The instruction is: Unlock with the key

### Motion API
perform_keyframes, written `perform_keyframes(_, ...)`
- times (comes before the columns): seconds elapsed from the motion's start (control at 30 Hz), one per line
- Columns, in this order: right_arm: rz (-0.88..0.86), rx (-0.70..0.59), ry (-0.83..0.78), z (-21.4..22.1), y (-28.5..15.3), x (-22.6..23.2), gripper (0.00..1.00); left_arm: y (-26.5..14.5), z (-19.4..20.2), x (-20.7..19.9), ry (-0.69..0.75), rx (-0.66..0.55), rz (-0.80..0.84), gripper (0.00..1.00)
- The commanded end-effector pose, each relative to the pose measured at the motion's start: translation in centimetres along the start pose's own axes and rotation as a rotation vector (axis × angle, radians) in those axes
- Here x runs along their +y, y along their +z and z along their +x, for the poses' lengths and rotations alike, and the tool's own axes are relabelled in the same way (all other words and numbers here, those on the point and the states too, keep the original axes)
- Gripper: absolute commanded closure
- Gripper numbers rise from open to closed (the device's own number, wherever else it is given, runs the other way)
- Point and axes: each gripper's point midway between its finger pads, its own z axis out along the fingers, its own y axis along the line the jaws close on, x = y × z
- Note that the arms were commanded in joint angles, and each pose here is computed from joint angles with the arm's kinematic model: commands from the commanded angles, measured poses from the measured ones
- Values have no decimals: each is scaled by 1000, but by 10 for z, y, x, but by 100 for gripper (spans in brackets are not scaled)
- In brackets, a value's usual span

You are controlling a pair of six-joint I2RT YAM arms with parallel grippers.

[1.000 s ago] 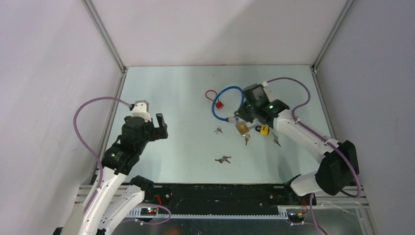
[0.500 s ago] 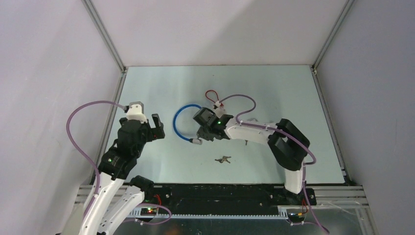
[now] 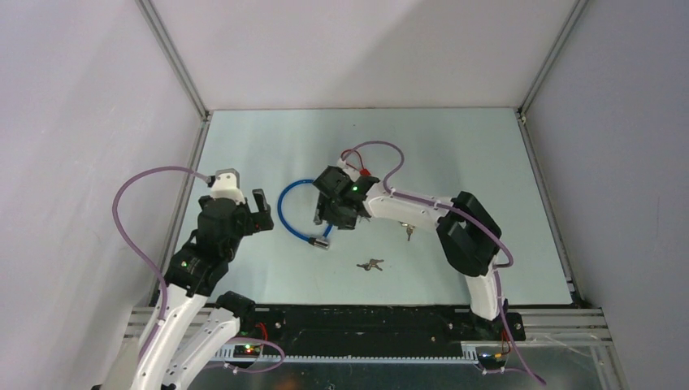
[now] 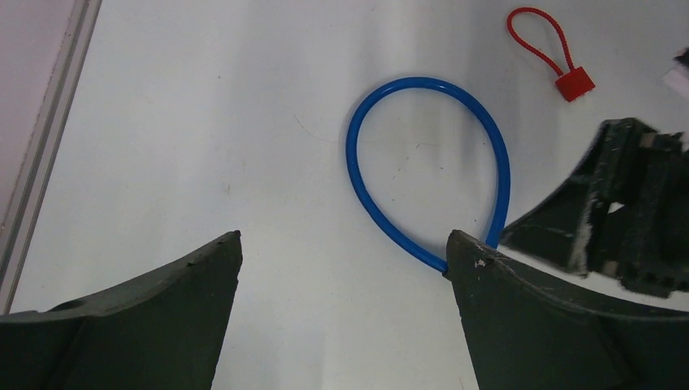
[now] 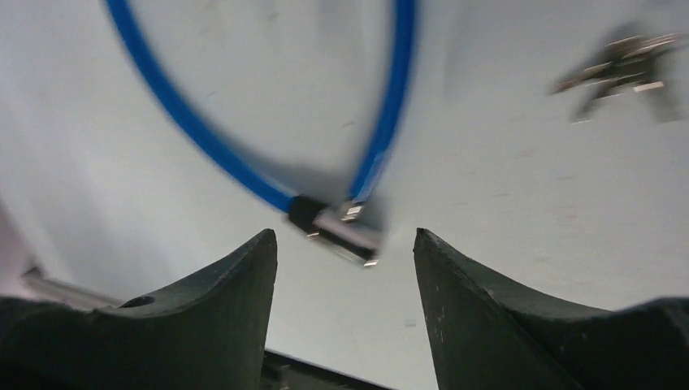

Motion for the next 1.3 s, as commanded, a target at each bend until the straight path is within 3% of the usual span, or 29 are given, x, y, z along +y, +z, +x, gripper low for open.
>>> perform_keyframes(0.0,195,-82,-171,-44,-43,-75,34,3,-2,1,-5,-10,-13,0)
perform_keyframes(0.17,361,-77,-162,-69,-61,-172,37,6,0,-2,4,7,-9,0)
perform_keyframes(0.47,460,-38,-50,-84,-62,-255,43,7,3,-5,16,23,9,0)
perform_keyframes(0.97,394,69,5,-65,-20,-260,47,4,1,-7,13,13,30,0)
perform_keyframes(1.27,349,95,-4,-52,-20,-255,71,3,2,-13,4,19,62,0)
